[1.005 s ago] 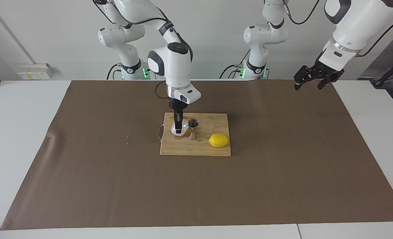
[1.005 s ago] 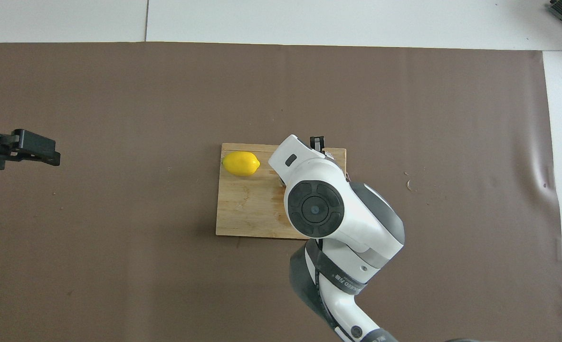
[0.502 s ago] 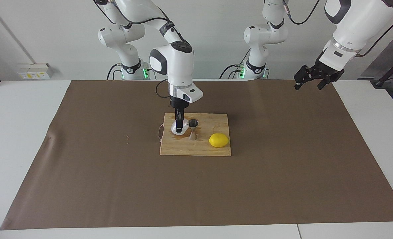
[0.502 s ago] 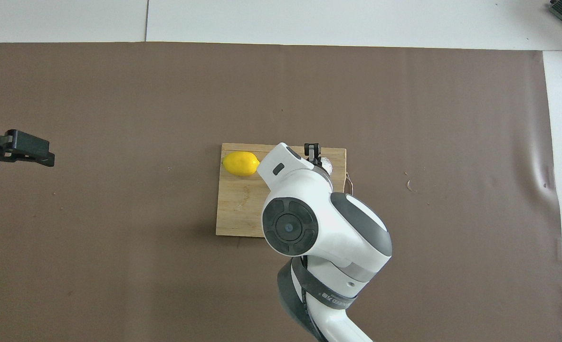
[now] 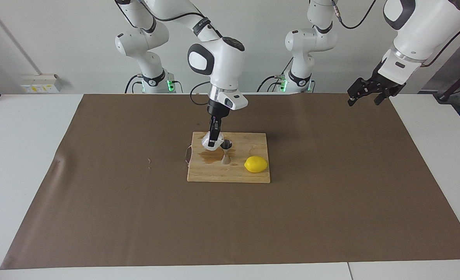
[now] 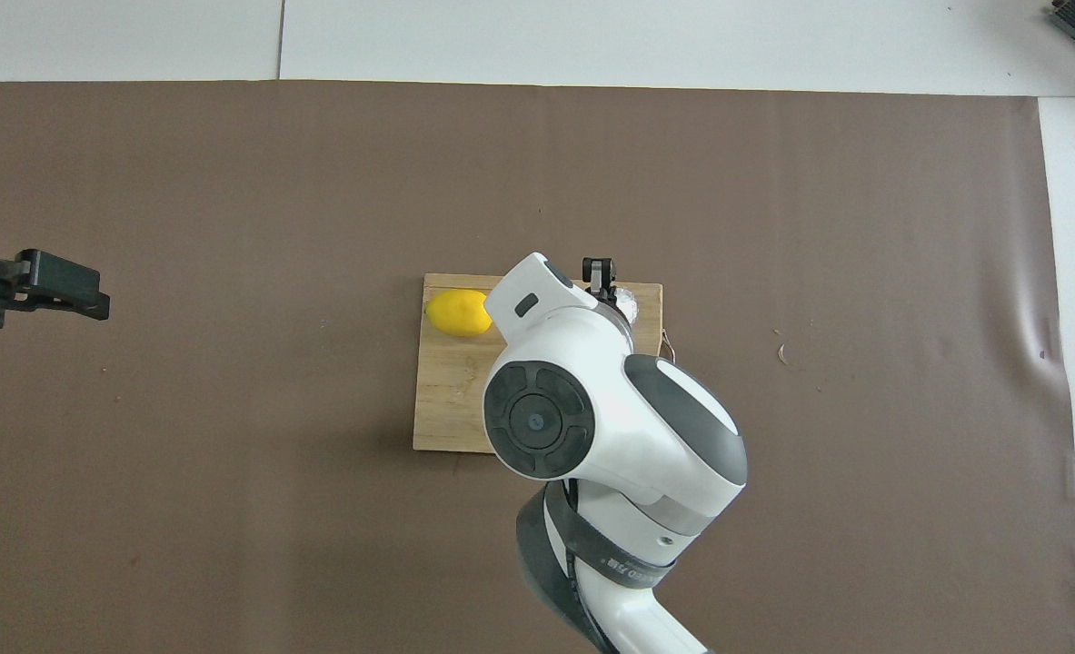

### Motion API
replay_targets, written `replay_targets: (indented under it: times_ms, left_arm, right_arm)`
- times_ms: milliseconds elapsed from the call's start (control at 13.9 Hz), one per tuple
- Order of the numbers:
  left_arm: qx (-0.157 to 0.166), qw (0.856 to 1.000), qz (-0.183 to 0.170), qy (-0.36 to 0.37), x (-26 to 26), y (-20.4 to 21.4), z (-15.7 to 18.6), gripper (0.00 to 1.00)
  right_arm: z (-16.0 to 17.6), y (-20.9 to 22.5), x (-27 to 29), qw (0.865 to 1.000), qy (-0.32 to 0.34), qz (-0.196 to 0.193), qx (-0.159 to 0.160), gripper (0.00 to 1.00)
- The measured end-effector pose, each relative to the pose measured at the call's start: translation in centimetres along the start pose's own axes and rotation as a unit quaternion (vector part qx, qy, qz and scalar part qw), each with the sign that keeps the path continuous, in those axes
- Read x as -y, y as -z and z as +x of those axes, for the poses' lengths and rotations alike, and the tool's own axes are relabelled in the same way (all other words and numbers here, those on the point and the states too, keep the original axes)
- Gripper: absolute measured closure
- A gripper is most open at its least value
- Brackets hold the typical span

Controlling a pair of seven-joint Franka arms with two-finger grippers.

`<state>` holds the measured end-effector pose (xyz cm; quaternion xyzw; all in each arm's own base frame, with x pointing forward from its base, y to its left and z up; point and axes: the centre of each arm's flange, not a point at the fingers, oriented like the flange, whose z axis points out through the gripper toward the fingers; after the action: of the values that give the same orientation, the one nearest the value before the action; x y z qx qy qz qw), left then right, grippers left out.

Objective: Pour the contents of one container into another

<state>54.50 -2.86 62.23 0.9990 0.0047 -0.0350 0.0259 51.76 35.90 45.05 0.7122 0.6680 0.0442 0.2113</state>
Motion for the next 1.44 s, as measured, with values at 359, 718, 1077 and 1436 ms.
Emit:
replay_targets:
  times_ms: [359,718,1077,1436]
  left_arm:
    - [-0.002,1.000,0.000,-0.003,-0.4,0.2,-0.2,0.00]
    - [0.001,1.000,0.000,0.000,0.0,0.0,-0.3,0.00]
    - [0.002,1.000,0.000,0.000,0.0,0.0,-0.4,0.00]
    - [0.002,1.000,0.000,0.001,0.1,0.0,-0.4,0.00]
  right_arm:
    - [1.8,-1.2,1.5,0.998,0.043,-0.013,0.037,0.50]
    - [2.5,-1.5,2.1,0.995,0.068,-0.030,0.061,0.50]
    - [3.4,-1.5,3.1,0.992,0.088,-0.037,0.078,0.50]
    - [3.7,-1.0,3.2,0.992,0.090,-0.039,0.079,0.50]
